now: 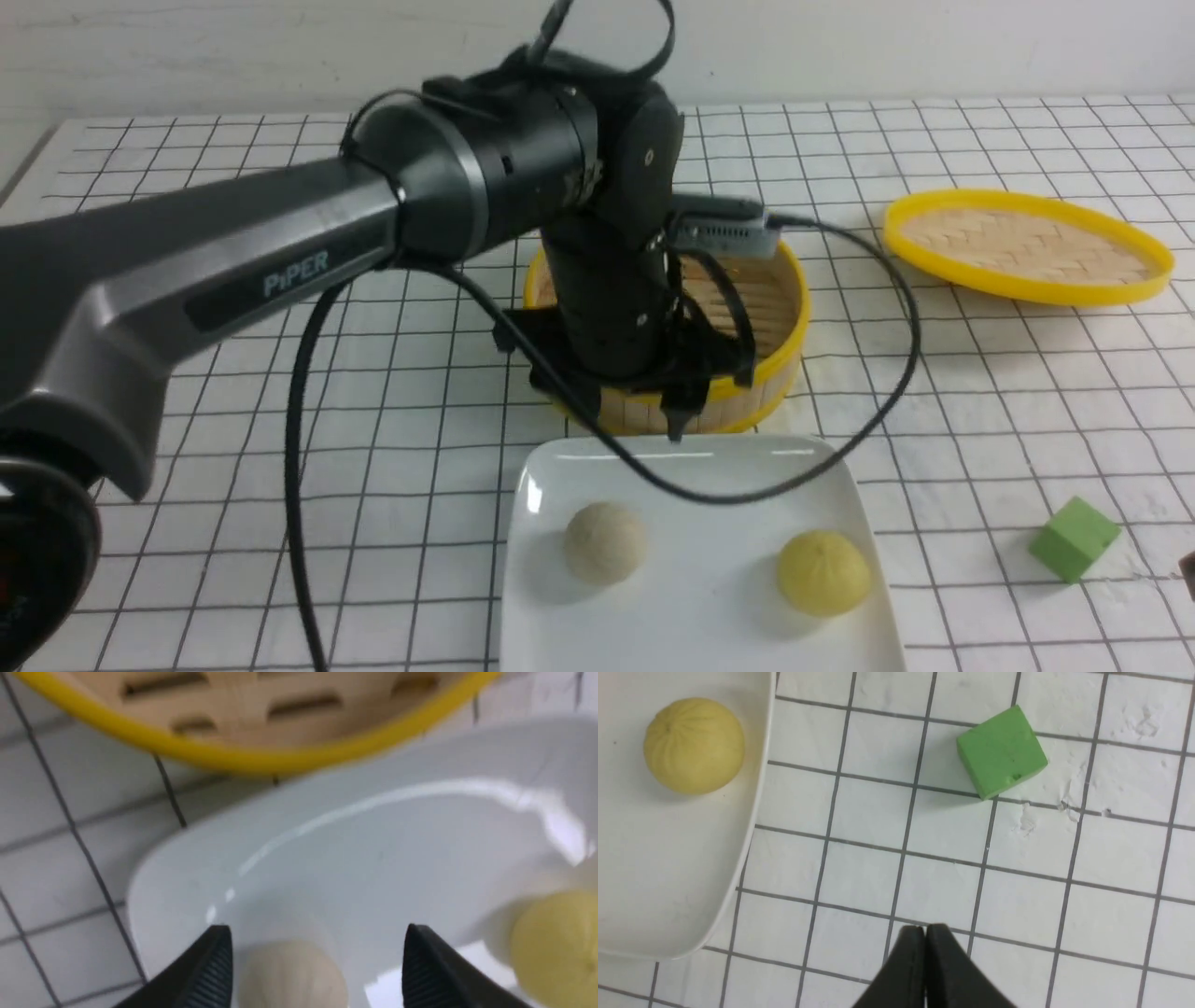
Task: Put the steamed buns into the plate on the white-black tablecloth.
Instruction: 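Reach into the bamboo steamer and grasp a bun with the left gripper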
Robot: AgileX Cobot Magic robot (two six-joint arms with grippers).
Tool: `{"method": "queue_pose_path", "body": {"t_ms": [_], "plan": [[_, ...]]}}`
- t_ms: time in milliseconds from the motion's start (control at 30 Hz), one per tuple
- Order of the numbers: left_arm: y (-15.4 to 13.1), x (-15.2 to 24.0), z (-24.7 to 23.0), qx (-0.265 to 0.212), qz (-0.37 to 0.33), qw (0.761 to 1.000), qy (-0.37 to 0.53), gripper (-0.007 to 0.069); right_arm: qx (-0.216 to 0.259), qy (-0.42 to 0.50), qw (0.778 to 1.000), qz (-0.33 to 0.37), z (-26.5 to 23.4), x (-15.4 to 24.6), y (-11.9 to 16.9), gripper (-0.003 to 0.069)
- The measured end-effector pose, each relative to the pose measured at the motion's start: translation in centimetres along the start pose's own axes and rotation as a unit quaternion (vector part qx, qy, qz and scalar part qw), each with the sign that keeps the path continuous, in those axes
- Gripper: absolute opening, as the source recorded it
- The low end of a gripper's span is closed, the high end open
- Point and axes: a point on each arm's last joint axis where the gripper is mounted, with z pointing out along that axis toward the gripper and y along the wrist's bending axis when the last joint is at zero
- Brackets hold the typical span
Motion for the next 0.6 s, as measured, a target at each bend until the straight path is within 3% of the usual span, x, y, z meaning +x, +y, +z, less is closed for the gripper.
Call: {"method": "queue_pose_path", "body": {"t_ms": [100,133,167,200,267,367,500,600], "plan": [[0.8,-2.5,-1.4,-0.006,-0.023,0.999,-0.042,0.0260,-0.003,0.000,1.000,0.002,0.0,0.0,0.1,0.0026],[0.8,-2.8,-1.7,-0.004,-0.024,0.999,-0.048,0.0242,-0.003,0.000,1.000,0.002,0.0,0.0,0.1,0.0026],[1.4,-4.2,-1.7,0.003,-0.028,0.998,-0.060,0.0126,-0.004,-0.001,1.000,0.003,0.0,0.0,0.1,0.0027],[2.1,-5.4,-1.4,0.010,-0.028,0.997,-0.066,0.0062,-0.006,-0.001,1.000,0.005,0.0,0.0,0.1,0.0027],[2.8,-6.6,-0.1,0.024,-0.032,0.997,-0.059,0.0018,-0.006,-0.001,1.000,0.005,0.0,0.0,0.1,0.0029],[3.9,-8.6,2.2,0.042,-0.037,0.997,-0.056,0.0018,-0.007,-0.001,1.000,0.005,0.0,0.0,0.1,0.0034],[4.1,-10.0,3.9,0.041,-0.033,0.996,-0.068,0.0099,-0.007,-0.002,1.000,0.006,0.0,0.0,0.1,0.0039],[4.1,-11.0,5.1,0.034,-0.028,0.994,-0.098,0.0270,-0.008,-0.002,1.000,0.006,0.0,0.0,0.1,0.0039]]}}
